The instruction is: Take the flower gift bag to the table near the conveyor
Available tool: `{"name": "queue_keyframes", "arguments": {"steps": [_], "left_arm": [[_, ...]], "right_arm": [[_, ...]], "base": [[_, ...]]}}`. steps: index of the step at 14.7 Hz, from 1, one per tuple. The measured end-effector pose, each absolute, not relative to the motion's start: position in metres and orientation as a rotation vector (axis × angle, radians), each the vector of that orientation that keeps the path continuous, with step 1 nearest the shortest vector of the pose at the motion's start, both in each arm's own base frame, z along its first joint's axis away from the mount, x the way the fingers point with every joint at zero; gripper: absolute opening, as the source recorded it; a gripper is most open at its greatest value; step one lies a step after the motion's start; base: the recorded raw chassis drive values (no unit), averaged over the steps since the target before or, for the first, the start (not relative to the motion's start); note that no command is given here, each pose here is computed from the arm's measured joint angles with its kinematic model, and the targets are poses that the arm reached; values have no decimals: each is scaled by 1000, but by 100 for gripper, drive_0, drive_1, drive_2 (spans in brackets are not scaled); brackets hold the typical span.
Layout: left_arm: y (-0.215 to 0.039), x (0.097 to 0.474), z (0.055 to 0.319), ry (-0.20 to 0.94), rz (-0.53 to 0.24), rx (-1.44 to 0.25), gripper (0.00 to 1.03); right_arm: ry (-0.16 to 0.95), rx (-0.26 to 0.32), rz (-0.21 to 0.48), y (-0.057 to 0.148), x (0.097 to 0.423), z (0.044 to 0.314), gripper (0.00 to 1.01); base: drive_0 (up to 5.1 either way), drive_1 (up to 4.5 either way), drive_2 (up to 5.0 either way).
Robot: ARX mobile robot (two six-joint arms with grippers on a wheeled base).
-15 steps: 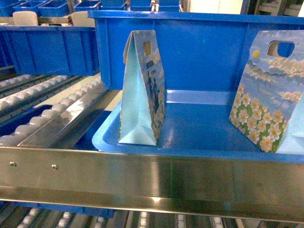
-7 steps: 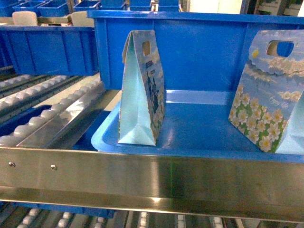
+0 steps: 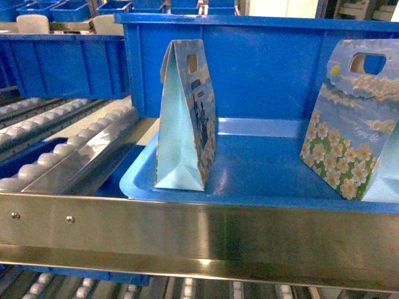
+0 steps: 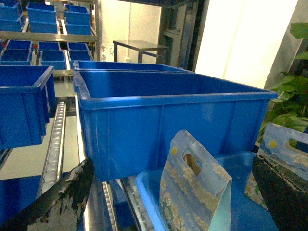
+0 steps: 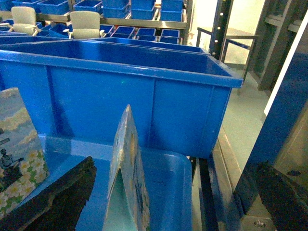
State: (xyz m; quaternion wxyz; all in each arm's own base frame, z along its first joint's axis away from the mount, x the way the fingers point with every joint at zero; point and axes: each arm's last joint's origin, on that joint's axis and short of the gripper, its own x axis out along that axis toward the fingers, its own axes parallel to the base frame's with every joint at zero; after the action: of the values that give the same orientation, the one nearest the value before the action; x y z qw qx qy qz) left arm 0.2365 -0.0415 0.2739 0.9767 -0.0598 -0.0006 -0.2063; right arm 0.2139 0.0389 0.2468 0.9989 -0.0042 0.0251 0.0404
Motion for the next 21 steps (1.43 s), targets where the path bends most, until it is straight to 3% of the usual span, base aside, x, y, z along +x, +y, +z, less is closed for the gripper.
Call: {"name": "queue_keyframes", "arguments": {"steps": [11,14,15,16,18,21], "left_arm": [[-41,237,274,-2,-415,-121,98],[-41,236,274,-3,-416,-121,98],[-41,236,274,-4,-416,-120,98],[-41,237,274,-3,-416,-120,98],[-41,236,274,-3,-416,-121,98],[-41,236,274,-3,-416,-120,98]], "right_arm": [[100,-17,185,69,265,271,98],[157,-26,214,77,287,270,98],[244,-34,204,73,306,259,98],[302,-26,155,51,320,247,98],[339,-15,191,48,323,241,98],[339,-5,190,48,323,239,98]], "base": [[0,0,0],[0,0,0],[0,0,0],[0,0,0],[0,0,0],[0,0,0]]}}
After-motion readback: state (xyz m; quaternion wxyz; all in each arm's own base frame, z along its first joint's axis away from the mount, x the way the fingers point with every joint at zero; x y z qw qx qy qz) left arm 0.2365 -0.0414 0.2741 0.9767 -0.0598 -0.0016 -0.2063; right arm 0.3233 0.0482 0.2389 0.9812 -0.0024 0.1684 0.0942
